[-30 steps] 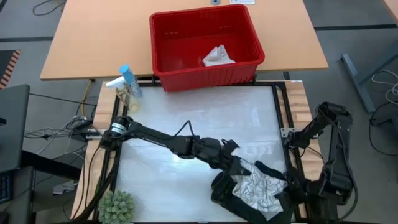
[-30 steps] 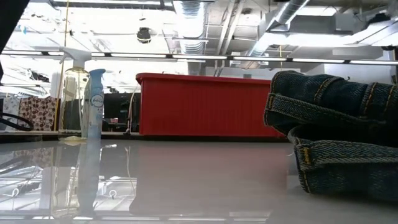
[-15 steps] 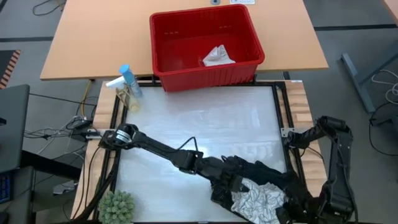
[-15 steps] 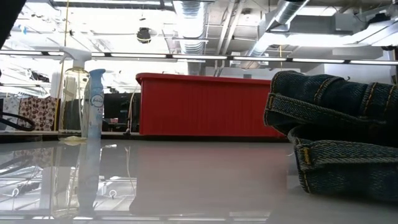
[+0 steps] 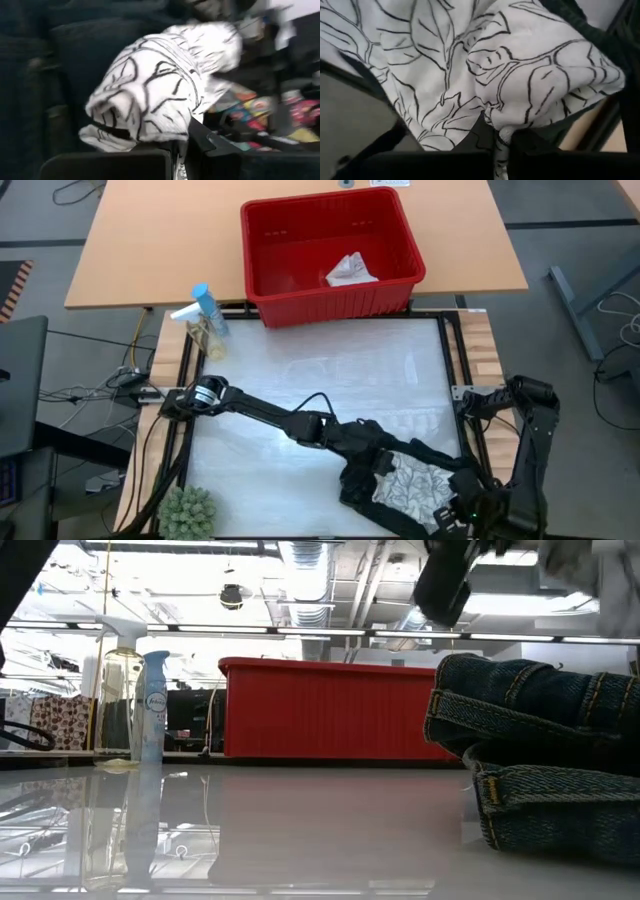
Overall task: Fold Laundry from Bin
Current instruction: Stack the white on top of the gray boxer, then adjust the stacked clothes
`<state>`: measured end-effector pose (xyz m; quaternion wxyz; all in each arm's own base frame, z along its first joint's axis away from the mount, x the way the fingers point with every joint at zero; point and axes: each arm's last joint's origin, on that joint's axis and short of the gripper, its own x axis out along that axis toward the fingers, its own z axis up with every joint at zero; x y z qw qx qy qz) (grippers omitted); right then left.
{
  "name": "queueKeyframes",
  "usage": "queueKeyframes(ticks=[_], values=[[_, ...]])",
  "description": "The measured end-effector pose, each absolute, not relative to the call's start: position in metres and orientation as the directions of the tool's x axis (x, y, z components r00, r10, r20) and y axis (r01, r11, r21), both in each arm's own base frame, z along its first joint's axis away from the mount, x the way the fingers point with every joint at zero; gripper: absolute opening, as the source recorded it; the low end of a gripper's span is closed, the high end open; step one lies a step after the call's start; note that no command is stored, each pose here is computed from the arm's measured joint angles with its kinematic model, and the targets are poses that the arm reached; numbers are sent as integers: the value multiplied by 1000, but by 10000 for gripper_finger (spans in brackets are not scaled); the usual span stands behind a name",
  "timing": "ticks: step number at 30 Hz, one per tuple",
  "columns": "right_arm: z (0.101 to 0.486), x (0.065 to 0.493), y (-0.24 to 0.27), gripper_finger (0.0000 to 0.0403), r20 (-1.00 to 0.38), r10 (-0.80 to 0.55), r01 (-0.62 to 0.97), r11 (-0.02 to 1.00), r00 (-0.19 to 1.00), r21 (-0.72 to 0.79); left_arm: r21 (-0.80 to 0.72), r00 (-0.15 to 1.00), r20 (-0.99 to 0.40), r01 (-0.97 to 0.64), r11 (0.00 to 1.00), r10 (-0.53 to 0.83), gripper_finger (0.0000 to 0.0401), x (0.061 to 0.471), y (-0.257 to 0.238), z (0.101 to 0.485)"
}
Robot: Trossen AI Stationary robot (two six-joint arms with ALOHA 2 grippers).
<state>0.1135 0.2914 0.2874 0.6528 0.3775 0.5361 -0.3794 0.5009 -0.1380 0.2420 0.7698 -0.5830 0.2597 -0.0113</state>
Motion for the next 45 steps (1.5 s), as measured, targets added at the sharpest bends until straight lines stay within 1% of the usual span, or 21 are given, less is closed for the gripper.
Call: queueKeyframes(ticks=[3, 6, 8, 10, 12, 15, 19, 22, 25, 28, 33, 36, 38, 42, 43, 45], values=[[281, 113, 288, 38, -991, -111, 907, 421, 78, 24, -868, 834, -455, -339, 362, -311, 0, 499, -137, 233], [271, 111, 287, 38, -993, -117, 909, 416, 21, -30, -806, 817, -531, -405, 432, -226, 5, 496, -131, 226], [266, 111, 287, 48, -993, -117, 909, 416, 12, -38, -798, 824, -527, -396, 455, -208, 12, 497, -129, 226], [263, 111, 288, 59, -994, -107, 909, 416, 12, -33, -812, 843, -496, -365, 455, -209, 19, 499, -127, 229], [261, 112, 290, 63, -996, -84, 908, 419, 19, -18, -813, 845, -493, -363, 455, -206, 26, 500, -126, 231], [260, 113, 293, 66, -998, -57, 902, 431, 28, 1, -789, 841, -504, -357, 499, -195, 40, 499, -124, 229], [260, 112, 293, 68, -998, -55, 901, 434, 29, 3, -769, 844, -498, -324, 551, -198, 65, 501, -120, 230], [260, 112, 293, 72, -998, -55, 900, 436, 23, -3, -740, 827, -523, -322, 590, -205, 85, 501, -110, 228], [260, 109, 292, 86, -998, -61, 895, 444, -12, -38, -747, 803, -538, -315, 586, -254, 103, 503, -96, 226], [260, 106, 291, 114, -997, -73, 891, 450, -33, -63, -768, 785, -526, -274, 579, -327, 114, 505, -84, 227], [261, 103, 292, 169, -997, -70, 885, 461, -31, -60, -795, 770, -495, -216, 566, -402, 114, 504, -72, 237], [266, 100, 292, 193, -997, -79, 884, 465, -9, -45, -812, 773, -454, -155, 562, -442, 112, 504, -68, 244], [273, 98, 291, 202, -995, -100, 880, 475, 21, -29, -820, 775, -421, -104, 562, -471, 112, 503, -67, 251], [293, 96, 284, 207, -987, -158, 868, 494, 25, -57, -827, 791, -359, -24, 562, -496, 112, 499, -68, 272], [297, 96, 283, 207, -989, -146, 858, 511, 39, -41, -822, 791, -360, -18, 569, -495, 112, 496, -67, 278], [301, 97, 281, 203, -988, -131, 829, 560, 76, -10, -802, 768, -409, -45, 596, -492, 112, 488, -67, 282]])
